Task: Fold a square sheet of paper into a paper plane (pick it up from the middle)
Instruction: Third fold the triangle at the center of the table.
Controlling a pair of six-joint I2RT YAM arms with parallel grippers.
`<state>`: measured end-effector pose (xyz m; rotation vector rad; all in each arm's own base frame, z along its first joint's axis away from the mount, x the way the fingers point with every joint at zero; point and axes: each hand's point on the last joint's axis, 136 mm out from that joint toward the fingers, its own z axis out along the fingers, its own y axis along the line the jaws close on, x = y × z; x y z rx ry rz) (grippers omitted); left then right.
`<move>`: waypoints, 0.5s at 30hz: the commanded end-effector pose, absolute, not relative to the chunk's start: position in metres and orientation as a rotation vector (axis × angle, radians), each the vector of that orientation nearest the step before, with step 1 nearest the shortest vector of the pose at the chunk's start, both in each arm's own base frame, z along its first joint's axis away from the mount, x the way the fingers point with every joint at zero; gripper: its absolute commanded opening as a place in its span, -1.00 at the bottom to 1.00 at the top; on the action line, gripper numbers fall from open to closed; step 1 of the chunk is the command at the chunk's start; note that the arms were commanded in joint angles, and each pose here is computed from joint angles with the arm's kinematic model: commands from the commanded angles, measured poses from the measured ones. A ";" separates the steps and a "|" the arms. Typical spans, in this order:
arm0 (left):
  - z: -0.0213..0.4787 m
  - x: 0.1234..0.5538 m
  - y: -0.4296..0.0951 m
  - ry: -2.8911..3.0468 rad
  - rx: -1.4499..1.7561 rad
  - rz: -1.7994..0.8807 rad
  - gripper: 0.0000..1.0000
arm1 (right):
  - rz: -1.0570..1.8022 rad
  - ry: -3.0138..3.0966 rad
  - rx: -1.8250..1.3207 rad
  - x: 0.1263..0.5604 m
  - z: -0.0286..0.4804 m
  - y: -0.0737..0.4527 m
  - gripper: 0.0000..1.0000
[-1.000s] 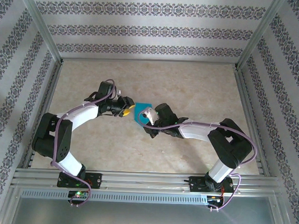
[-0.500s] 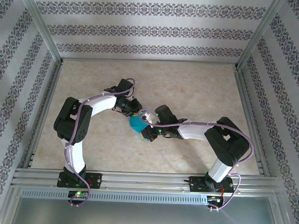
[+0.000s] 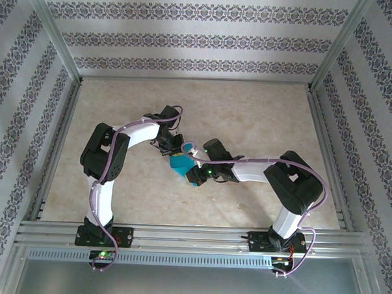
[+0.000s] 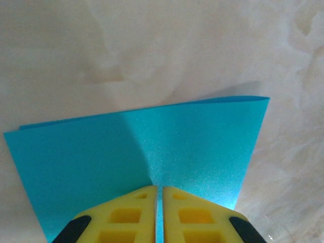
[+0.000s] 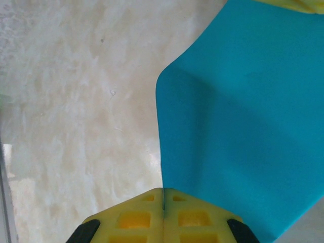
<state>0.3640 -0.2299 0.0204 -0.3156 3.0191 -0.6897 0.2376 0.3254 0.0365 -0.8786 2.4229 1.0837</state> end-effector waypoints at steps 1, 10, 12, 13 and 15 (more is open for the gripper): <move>0.006 0.351 -0.224 3.099 -0.275 -0.591 -0.80 | 1.029 2.457 -0.783 0.255 0.032 0.322 -0.88; 0.000 0.347 -0.224 3.121 -0.241 -0.570 -0.83 | 0.921 2.498 -0.736 0.264 0.027 0.314 -0.88; 0.000 0.347 -0.225 3.123 -0.229 -0.571 -0.83 | 0.907 2.501 -0.735 0.267 0.027 0.313 -0.88; 0.000 0.347 -0.225 3.124 -0.225 -0.574 -0.83 | 0.907 2.501 -0.739 0.267 0.028 0.314 -0.88; 0.000 0.346 -0.226 3.128 -0.215 -0.575 -0.83 | 0.908 2.499 -0.743 0.268 0.028 0.314 -0.87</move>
